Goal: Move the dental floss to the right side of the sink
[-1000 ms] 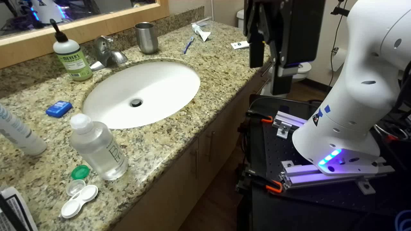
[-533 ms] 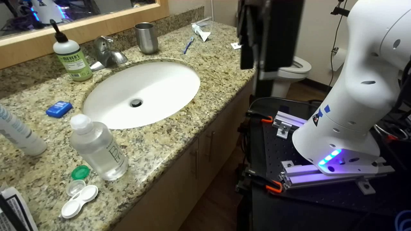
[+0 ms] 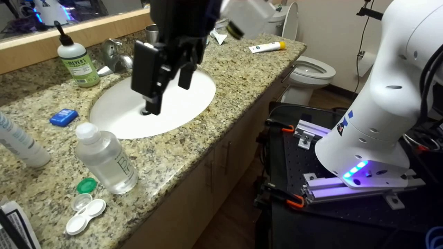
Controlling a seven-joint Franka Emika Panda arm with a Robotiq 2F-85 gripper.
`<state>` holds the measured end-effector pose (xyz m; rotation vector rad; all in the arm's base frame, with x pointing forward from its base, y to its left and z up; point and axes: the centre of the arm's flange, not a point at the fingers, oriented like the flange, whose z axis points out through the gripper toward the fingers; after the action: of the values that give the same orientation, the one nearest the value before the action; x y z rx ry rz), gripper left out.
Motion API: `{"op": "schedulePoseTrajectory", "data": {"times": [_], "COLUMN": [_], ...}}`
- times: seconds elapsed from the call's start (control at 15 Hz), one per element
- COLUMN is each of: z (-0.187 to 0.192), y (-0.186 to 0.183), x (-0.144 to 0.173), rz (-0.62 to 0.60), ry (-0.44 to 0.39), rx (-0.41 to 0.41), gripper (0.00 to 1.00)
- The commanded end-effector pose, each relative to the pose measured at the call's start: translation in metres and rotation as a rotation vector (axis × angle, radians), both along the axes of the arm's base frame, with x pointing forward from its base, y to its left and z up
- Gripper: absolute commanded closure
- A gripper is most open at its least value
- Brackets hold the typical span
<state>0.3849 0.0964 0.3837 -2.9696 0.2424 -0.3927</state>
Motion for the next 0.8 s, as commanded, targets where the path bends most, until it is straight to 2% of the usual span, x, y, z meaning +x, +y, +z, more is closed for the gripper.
{"op": "schedulePoseTrajectory", "data": {"times": [0.0,0.07,0.2,0.27,0.33,0.4,0.73], "z": [-0.004,-0.011,-0.01,-0.009,-0.005,0.007,0.058], "y": [-0.001,-0.007,-0.007,-0.001,0.009,0.017,0.044], "x": [0.039,0.023,0.033,0.043,0.064,0.085,0.141], "rz": [-0.202,-0.115,-0.173,-0.203,-0.318,-0.368,-0.666], "ry": [-0.024,-0.022,-0.018,-0.005,0.007,-0.007,-0.023], "rx": [0.026,0.015,0.031,-0.002,-0.032,-0.018,-0.027], "gripper": [0.0,0.0,0.0,0.0,0.0,0.0,0.0]}}
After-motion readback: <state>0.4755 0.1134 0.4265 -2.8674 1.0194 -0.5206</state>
